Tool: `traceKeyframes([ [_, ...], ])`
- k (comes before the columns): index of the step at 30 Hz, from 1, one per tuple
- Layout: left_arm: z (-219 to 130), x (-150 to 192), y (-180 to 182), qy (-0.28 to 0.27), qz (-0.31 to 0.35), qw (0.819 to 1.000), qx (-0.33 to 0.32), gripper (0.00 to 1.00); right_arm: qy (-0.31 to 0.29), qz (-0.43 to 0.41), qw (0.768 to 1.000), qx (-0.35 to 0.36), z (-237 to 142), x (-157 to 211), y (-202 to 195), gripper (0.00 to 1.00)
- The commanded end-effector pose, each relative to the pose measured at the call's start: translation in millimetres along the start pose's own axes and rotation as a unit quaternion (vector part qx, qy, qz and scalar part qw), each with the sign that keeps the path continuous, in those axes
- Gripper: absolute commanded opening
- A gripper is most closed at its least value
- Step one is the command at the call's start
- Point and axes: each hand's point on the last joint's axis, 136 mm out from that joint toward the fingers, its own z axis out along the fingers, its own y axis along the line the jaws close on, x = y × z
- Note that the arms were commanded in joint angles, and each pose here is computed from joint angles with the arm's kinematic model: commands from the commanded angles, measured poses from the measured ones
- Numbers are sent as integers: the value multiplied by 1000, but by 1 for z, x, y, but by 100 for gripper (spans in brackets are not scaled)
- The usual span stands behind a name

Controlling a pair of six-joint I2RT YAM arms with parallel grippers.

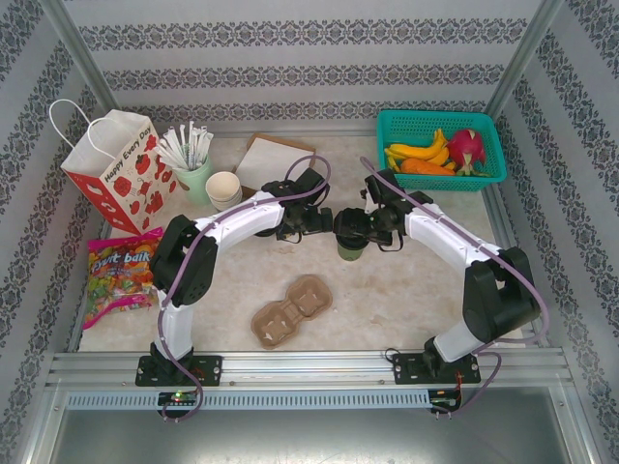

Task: Pack the takeout coffee

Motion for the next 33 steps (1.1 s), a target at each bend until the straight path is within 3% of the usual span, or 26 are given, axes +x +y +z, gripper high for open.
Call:
traceKeyframes([
  [1, 1, 1, 2, 8, -10, 1000, 4, 100, 32, -3, 999, 40, 15, 19, -20, 90],
  [25, -2, 5, 6, -6, -21, 1000, 20, 100, 74, -12, 989, 126, 42, 56, -62, 76],
  [33, -23, -7, 6, -55, -14, 998, 37, 100, 38, -16, 992, 116, 25, 38, -52, 73],
])
